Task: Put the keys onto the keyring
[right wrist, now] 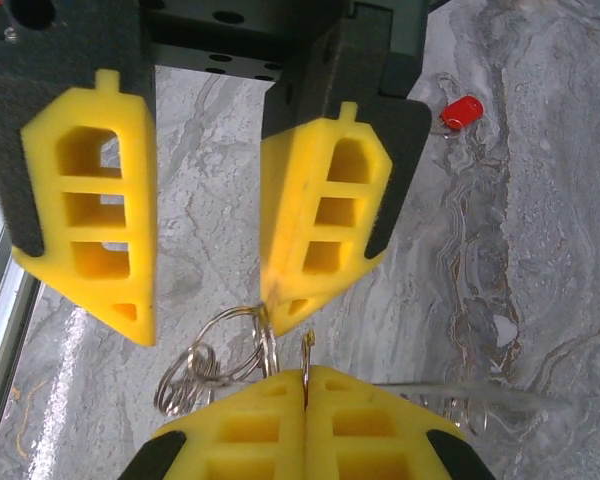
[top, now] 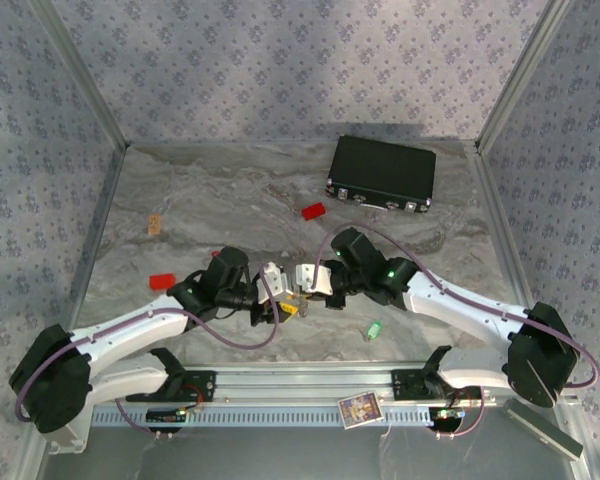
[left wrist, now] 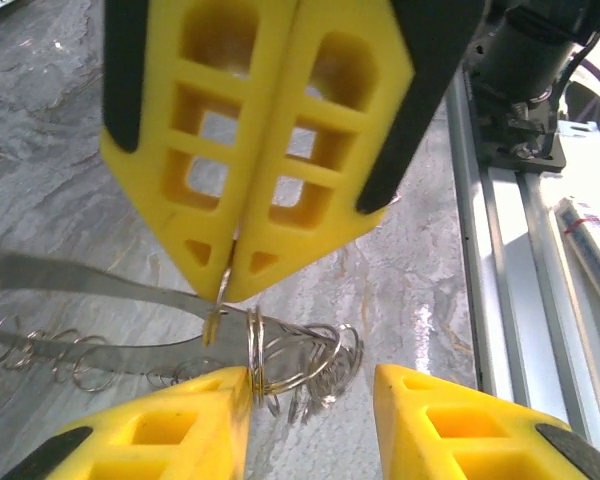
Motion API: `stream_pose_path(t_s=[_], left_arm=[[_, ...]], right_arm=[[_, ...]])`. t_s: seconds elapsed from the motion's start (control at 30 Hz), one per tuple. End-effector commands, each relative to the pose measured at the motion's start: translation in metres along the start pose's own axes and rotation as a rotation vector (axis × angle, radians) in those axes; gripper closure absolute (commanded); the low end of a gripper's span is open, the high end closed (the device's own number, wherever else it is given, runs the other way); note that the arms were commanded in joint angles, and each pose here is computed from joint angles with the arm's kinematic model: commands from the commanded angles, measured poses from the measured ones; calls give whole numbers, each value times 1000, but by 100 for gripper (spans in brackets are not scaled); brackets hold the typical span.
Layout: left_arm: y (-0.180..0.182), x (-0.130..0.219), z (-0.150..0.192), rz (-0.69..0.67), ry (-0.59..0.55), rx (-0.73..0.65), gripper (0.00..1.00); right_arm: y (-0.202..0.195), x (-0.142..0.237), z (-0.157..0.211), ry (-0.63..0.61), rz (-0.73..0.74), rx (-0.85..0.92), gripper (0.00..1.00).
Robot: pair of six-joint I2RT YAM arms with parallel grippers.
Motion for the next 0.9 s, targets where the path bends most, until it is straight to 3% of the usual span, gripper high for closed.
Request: stream_pose_path(t_s=[0.0,0.23,0.43,0.63,0.87], left_arm=[[-10,4,-13,64,-70,-58,64],[-19,5,-6,120,-56,-60,64],[-17,7,-6,87,-53,-70,63],[-16,22,-15,-26,-110,-114,67],[0,45,-21,-248,-169,-146,67]], right_arm=[[2,4,-1,-6,14,21,100],[1,4,0,-3,17,19,100],[1,4,-1,-3,14,19,100],[2,4,0,-2,11,20,100],[4,3,0,3,0,25,100]])
Point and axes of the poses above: each hand's point on the last joint's axis, 136 mm out from that joint toward the fingers, its own x axis back along the fingers, its own y axis along the line the jaws close on, z = x × y, the point moved 7 cm from there along x, back along the fingers, and after that the axes turned 4 degrees about -x, right-handed, at the moved point
